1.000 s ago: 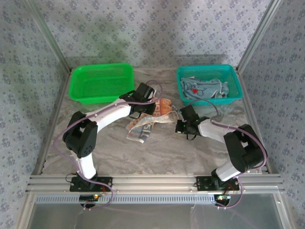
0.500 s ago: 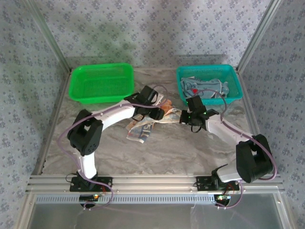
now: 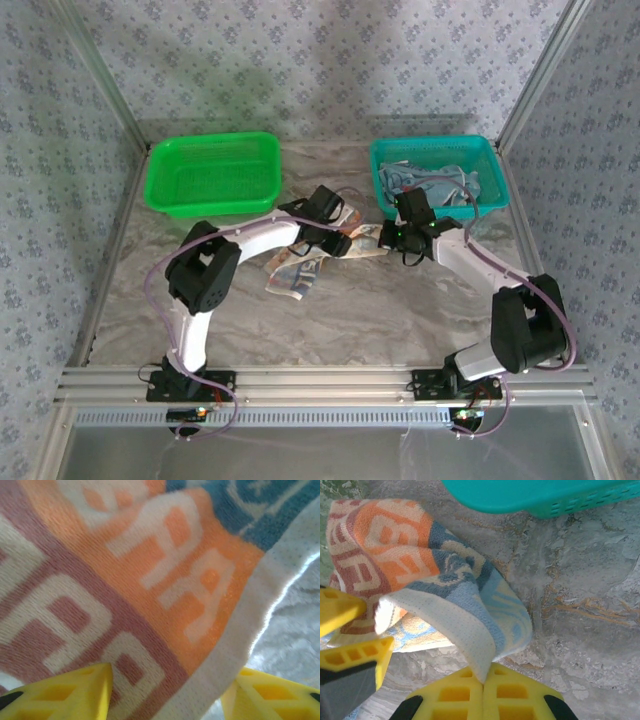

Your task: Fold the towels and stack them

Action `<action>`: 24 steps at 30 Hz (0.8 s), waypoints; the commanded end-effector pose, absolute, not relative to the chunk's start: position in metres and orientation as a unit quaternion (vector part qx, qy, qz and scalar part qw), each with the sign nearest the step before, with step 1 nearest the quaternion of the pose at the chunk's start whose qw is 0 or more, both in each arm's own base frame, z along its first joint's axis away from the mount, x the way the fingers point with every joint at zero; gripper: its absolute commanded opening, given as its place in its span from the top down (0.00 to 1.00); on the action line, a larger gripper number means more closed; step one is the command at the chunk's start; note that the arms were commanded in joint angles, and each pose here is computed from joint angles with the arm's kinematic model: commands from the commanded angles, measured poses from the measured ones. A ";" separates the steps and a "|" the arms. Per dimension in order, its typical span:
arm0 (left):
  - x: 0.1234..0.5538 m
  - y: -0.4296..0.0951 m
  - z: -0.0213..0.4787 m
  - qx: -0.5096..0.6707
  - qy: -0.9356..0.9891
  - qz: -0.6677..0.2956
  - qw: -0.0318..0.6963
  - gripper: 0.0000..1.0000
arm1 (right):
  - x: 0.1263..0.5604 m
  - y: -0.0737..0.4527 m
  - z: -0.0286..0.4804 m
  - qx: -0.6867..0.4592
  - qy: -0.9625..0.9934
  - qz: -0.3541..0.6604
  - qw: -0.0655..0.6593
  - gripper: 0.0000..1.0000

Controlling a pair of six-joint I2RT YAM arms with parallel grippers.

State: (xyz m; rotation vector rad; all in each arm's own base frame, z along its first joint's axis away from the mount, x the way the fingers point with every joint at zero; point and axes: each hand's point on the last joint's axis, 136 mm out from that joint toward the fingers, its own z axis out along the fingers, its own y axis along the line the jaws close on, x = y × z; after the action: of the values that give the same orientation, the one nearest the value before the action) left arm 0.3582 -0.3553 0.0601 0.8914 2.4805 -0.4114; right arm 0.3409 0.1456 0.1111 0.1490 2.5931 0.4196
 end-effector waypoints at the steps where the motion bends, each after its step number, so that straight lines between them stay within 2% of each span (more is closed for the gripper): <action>1: 0.378 -0.351 0.062 0.314 0.905 -0.103 0.268 0.45 | 0.340 0.146 0.112 0.051 0.957 0.157 0.240 1.00; 9: 0.400 -0.324 0.068 0.278 0.914 -0.084 0.283 0.51 | 0.341 0.143 0.112 0.056 0.956 0.159 0.239 1.00; 16: 0.389 -0.318 0.069 0.288 0.913 -0.121 0.263 0.51 | 0.342 0.137 0.109 0.065 0.956 0.160 0.238 1.00; 18: 0.386 -0.319 0.067 0.290 0.913 -0.128 0.258 0.59 | 0.343 0.136 0.109 0.066 0.956 0.161 0.238 1.00; 24: 0.385 -0.315 0.069 0.285 0.914 -0.128 0.258 0.62 | 0.344 0.135 0.108 0.066 0.956 0.159 0.237 1.00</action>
State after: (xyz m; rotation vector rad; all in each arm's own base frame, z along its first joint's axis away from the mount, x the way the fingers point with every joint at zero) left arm 0.3841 -0.3112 0.0394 0.7798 2.5387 -0.3000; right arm 0.3425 0.1343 0.1073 0.1960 2.6115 0.4302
